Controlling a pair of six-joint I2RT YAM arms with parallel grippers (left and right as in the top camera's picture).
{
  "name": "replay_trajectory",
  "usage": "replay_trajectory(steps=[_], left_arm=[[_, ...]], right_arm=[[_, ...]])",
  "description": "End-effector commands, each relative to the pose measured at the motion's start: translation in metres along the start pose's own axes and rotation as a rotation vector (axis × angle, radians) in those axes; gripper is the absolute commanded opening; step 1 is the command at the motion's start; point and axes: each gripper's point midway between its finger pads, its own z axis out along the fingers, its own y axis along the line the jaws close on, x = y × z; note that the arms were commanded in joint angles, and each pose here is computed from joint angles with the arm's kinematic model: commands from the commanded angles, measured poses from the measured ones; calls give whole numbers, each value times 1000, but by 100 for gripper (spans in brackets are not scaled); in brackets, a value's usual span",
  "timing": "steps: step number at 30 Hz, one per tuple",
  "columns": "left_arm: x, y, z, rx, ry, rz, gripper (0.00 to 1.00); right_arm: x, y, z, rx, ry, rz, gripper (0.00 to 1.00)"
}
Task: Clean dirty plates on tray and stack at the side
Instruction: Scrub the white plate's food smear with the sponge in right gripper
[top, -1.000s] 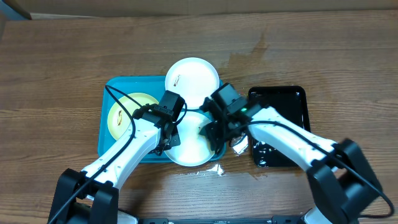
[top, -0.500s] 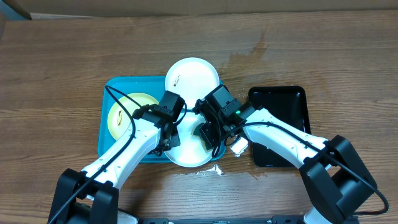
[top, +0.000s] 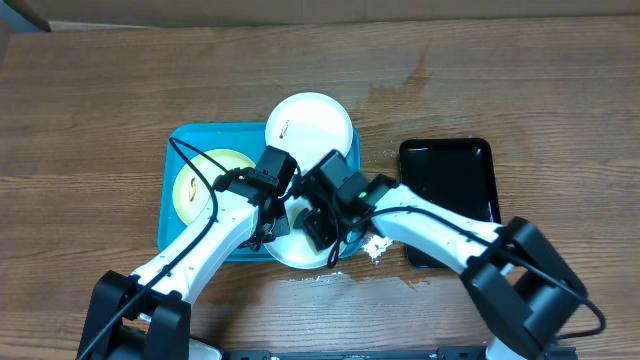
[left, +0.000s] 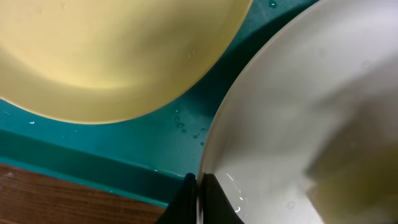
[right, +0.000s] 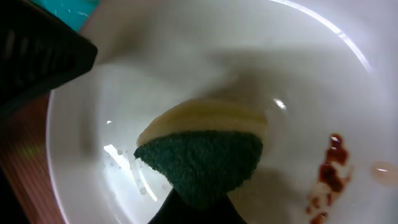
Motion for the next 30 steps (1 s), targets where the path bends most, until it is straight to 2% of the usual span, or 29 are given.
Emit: replay_trajectory(steps=[1,9,16,30], left_arm=[[-4,-2,-7,13,-14,3,4],[-2,0,-7,6,-6,4,4],[-1,0,-7,3,-3,6,4],[-1,-6,-5,37,-3,12,4]], right_arm=[[9,-11,12,42,30,-1,4],[13,-35,35,123,45,8,4],[12,-64,39,278,31,19,4],[7,-66,38,281,8,45,4]])
